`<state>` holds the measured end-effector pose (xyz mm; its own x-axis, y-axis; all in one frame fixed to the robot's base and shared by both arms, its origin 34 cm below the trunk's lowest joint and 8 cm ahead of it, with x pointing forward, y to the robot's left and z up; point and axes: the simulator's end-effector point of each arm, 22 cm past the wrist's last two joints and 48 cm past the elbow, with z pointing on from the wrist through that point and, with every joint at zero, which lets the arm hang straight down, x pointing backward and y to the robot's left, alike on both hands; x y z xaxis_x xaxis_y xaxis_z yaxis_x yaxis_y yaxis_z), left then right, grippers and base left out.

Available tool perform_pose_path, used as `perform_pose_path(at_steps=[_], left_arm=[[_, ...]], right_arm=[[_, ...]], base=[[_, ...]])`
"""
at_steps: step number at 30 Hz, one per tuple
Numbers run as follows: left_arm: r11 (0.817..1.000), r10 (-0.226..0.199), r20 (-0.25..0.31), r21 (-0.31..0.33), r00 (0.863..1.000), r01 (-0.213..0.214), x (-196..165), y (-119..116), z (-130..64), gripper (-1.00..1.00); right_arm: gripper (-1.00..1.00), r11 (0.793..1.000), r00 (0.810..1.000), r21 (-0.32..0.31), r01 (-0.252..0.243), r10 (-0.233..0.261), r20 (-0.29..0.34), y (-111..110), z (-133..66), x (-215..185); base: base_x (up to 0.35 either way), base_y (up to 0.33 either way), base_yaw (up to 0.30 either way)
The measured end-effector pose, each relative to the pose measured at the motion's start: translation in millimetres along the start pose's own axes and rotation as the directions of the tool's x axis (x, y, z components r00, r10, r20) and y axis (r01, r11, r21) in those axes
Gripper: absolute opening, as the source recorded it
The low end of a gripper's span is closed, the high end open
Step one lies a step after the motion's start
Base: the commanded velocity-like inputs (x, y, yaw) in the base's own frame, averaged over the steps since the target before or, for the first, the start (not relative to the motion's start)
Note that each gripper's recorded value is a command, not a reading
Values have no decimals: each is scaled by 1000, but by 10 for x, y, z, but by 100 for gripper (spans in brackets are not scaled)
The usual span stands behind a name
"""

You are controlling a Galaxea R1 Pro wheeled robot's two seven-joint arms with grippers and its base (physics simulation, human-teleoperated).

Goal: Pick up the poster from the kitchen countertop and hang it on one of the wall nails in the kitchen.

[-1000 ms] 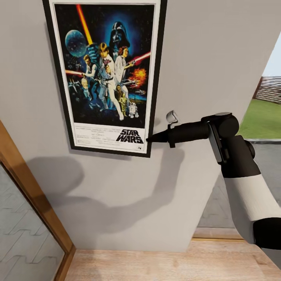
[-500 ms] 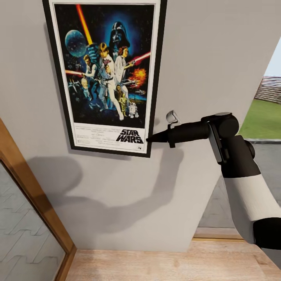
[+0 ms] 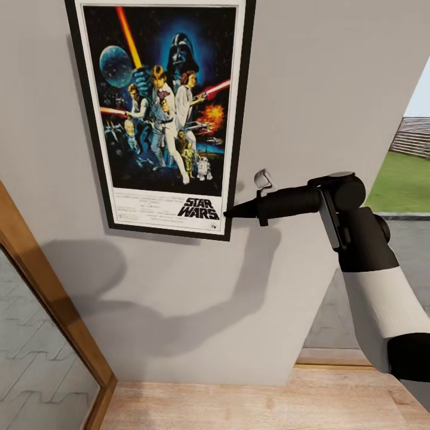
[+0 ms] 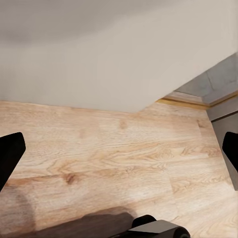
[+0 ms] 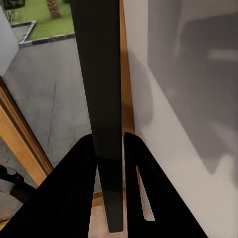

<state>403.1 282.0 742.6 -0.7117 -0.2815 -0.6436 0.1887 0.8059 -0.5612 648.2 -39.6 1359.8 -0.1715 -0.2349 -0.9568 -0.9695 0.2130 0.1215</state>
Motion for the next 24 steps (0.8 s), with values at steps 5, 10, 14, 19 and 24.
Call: perform_pose_path(at_steps=[5, 10, 14, 19, 24], left_arm=[[1000, 1, 0, -1, 1000, -1, -2, 5, -4, 100], [1000, 1, -1, -1, 1000, -1, -2, 7, -5, 100], [1000, 1, 0, -1, 1000, -1, -3, 8, -6, 100], [1000, 1, -1, -1, 1000, -1, -2, 8, -6, 100], [1000, 1, 0, -1, 1000, -1, -3, 8, -6, 100]], right_arm=[[-100, 1000, 1000, 0, 0, 0, 0, 0, 0, 0], [-100, 1000, 1000, 0, 0, 0, 0, 0, 0, 0], [-100, 1000, 1000, 0, 0, 0, 0, 1, 1, 1], [-100, 1000, 1000, -1, 0, 0, 0, 2, 2, 1], [-100, 1000, 1000, 0, 0, 0, 0, 1, 0, 0]], base=[[0, 44, 0], [0, 101, 0], [0, 27, 0], [0, 8, 0], [0, 90, 0]])
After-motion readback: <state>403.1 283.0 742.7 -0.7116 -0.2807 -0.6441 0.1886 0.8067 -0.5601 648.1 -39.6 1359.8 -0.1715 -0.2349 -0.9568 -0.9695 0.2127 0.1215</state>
